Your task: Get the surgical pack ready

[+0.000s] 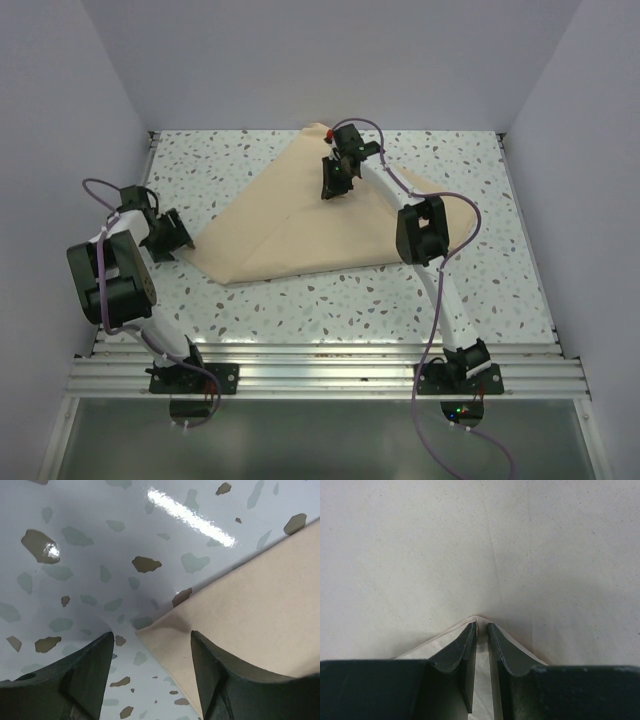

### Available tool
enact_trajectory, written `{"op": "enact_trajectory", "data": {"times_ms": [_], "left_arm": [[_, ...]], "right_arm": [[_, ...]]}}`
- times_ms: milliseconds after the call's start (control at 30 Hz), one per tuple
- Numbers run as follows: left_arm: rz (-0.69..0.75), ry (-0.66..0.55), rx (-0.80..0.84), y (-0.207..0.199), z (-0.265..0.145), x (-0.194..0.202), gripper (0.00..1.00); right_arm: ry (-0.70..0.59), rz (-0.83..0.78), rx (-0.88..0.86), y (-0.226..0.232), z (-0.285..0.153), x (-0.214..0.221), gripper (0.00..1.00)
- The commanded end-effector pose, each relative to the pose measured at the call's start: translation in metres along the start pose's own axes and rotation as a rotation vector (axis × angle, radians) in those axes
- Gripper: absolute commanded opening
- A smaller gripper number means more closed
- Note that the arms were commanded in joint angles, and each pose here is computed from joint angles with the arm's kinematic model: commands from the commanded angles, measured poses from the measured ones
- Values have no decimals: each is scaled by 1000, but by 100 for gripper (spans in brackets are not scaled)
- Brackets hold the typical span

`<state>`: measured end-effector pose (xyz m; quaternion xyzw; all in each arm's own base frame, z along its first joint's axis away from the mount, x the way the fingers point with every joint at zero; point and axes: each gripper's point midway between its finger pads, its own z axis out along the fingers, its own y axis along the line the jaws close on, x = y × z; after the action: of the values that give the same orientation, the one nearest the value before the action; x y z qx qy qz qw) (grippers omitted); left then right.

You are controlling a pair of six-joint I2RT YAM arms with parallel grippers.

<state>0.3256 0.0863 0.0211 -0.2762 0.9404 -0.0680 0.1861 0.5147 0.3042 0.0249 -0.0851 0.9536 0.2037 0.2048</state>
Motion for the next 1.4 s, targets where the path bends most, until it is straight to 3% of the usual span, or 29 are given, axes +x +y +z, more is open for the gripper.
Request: {"op": "enact_trajectory", "data": {"times_ms": [0, 167, 367, 833, 1367], "left_arm": [[105, -70, 48, -4, 8, -17, 68], [190, -36, 156, -17, 22, -11, 70], [239, -19, 232, -26, 32, -7, 59], [195, 162, 125, 3, 32, 50, 53], [92, 246, 24, 15, 21, 66, 50]], "right_arm": [[217, 4, 93, -33, 41, 71, 20], [205, 4, 87, -30, 40, 67, 20], [203, 1, 88, -30, 39, 66, 20], [199, -4, 87, -31, 39, 65, 19], [176, 5, 68, -30, 37, 56, 19]]}}
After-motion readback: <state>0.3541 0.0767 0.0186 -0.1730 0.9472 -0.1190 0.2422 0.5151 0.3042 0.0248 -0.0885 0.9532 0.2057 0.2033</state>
